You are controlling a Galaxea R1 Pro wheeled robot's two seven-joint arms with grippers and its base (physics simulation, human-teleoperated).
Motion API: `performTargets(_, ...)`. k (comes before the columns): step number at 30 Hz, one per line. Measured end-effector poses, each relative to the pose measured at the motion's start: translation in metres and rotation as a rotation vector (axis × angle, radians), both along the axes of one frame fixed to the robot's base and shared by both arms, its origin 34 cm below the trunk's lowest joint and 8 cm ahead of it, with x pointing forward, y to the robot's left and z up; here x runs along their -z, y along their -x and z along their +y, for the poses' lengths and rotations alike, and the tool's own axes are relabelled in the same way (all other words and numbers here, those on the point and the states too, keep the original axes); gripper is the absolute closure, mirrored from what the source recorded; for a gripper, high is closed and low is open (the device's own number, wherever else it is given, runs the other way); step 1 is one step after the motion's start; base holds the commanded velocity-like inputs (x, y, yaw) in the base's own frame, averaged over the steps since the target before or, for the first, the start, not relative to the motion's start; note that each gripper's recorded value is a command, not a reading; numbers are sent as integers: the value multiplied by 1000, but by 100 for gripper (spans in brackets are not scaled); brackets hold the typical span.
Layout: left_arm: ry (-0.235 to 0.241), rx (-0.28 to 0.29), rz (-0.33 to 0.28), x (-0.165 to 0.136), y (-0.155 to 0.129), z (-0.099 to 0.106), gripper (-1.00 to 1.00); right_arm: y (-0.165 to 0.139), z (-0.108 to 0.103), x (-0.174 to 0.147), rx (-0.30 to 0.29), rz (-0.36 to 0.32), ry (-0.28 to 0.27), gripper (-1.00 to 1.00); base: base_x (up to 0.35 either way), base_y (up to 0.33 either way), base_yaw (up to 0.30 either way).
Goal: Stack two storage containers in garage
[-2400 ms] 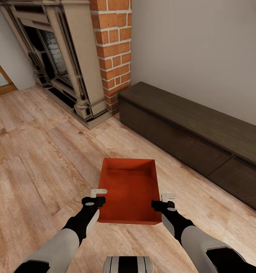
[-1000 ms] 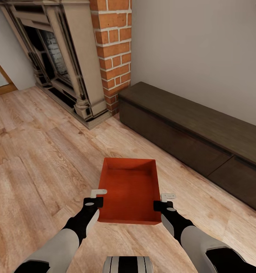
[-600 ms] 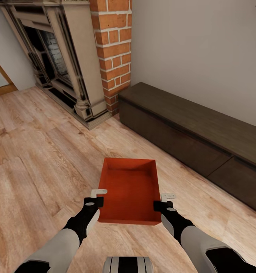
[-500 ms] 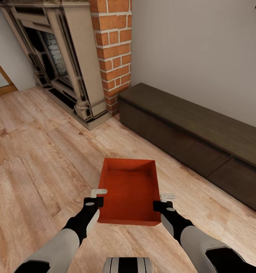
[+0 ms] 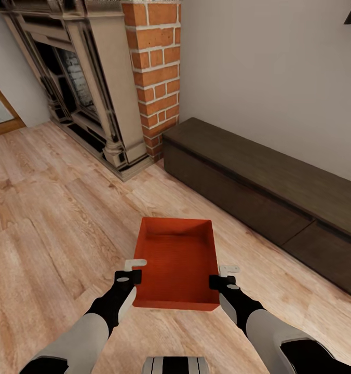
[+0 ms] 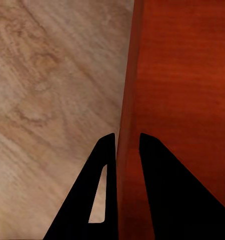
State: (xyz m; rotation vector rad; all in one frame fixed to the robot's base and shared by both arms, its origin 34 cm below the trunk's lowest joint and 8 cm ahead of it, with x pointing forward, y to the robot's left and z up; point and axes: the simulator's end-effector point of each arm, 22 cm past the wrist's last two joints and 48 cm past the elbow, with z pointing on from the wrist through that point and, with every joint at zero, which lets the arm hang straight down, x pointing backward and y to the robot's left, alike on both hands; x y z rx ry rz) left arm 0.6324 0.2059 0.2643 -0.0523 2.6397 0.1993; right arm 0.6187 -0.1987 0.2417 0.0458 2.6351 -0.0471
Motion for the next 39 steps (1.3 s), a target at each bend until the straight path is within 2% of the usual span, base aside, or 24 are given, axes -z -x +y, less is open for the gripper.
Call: performTargets(39,2,0,1,-82,-16,0,100,-17,1,-83,-1,-1,0,100,0,0,0)
